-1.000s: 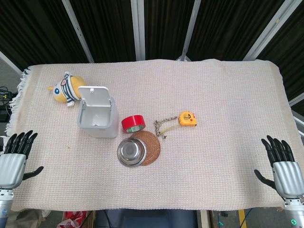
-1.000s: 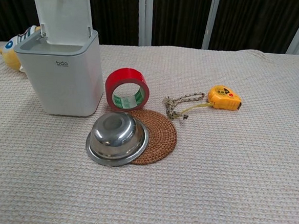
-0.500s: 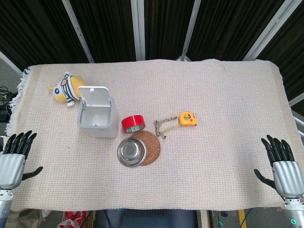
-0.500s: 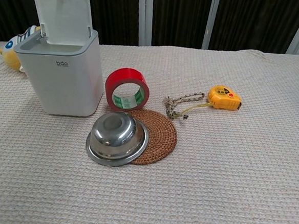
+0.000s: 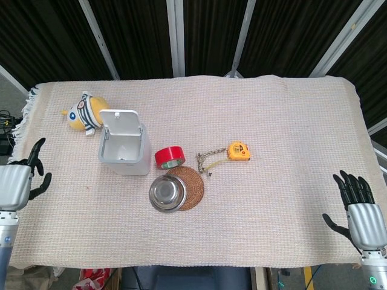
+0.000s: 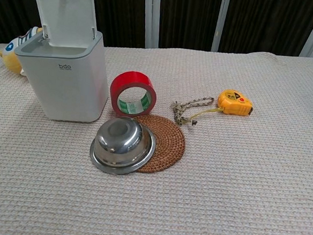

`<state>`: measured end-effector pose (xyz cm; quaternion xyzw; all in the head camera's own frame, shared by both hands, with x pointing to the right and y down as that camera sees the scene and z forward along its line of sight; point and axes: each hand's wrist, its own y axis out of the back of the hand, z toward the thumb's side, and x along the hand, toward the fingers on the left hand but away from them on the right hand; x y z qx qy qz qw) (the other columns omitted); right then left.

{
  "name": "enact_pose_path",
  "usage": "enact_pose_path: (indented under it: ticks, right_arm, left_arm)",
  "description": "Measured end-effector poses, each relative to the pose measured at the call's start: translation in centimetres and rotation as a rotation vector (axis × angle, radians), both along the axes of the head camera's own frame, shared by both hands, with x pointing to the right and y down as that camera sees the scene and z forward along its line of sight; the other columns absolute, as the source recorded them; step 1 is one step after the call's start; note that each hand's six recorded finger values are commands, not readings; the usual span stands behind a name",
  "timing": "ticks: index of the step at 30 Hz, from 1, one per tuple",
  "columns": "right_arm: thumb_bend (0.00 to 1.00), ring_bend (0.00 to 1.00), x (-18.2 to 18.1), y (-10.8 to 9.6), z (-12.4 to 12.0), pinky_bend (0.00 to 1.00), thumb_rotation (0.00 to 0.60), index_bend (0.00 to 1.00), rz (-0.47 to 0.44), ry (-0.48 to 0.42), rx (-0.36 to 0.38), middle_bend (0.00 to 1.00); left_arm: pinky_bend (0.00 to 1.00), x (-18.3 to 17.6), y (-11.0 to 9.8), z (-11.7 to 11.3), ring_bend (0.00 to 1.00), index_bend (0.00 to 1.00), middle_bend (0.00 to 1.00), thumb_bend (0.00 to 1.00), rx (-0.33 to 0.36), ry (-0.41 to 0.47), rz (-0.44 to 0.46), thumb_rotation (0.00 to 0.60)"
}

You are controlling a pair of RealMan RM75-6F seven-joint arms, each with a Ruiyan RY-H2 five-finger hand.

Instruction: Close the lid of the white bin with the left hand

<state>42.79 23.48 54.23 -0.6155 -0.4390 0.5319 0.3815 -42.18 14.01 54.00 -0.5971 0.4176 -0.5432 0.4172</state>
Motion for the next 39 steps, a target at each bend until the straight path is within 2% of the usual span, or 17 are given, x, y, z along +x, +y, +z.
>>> enact_pose_path:
  ticks: [3,7,14,23,30,39]
  right_arm:
    - [0.24,0.0,-0.1,0.0,0.0,0.0,0.6,0.0,0.002,-0.005,-0.002,0.0]
    - [0.24,0.0,-0.2,0.0,0.1,0.0,0.6,0.0,0.001,-0.009,-0.005,0.0]
    - [0.24,0.0,0.0,-0.2,0.3,0.0,0.6,0.0,0.017,-0.021,-0.013,0.0]
    - [0.24,0.0,0.2,-0.2,0.2,0.0,0.6,0.0,0.026,-0.034,-0.021,0.0]
    - [0.24,0.0,0.3,-0.2,0.2,0.0,0.6,0.0,0.032,-0.039,-0.023,0.0]
    - [0.24,0.0,0.4,-0.1,0.1,0.0,0.6,0.0,0.034,-0.041,-0.023,0.0]
  left_arm:
    - [0.9,1.2,-2.3,-0.2,0.95,0.0,1.0,0.66,-0.016,0.006,0.013,0.6]
    - [0.93,3.0,-5.3,-0.6,0.98,0.0,1.0,0.7,-0.052,0.026,0.022,0.6]
    - [0.93,6.1,-9.9,-1.0,0.98,0.0,1.0,0.71,-0.151,0.067,0.016,0.6]
    - [0.93,10.4,-14.3,-0.9,0.98,0.11,1.0,0.72,-0.251,0.077,0.008,0.6]
    - [0.94,12.9,-15.9,0.0,0.98,0.18,1.0,0.72,-0.307,0.064,-0.003,0.6]
    - [0.94,14.1,-16.0,1.1,0.99,0.23,1.0,0.73,-0.37,0.053,-0.022,0.6]
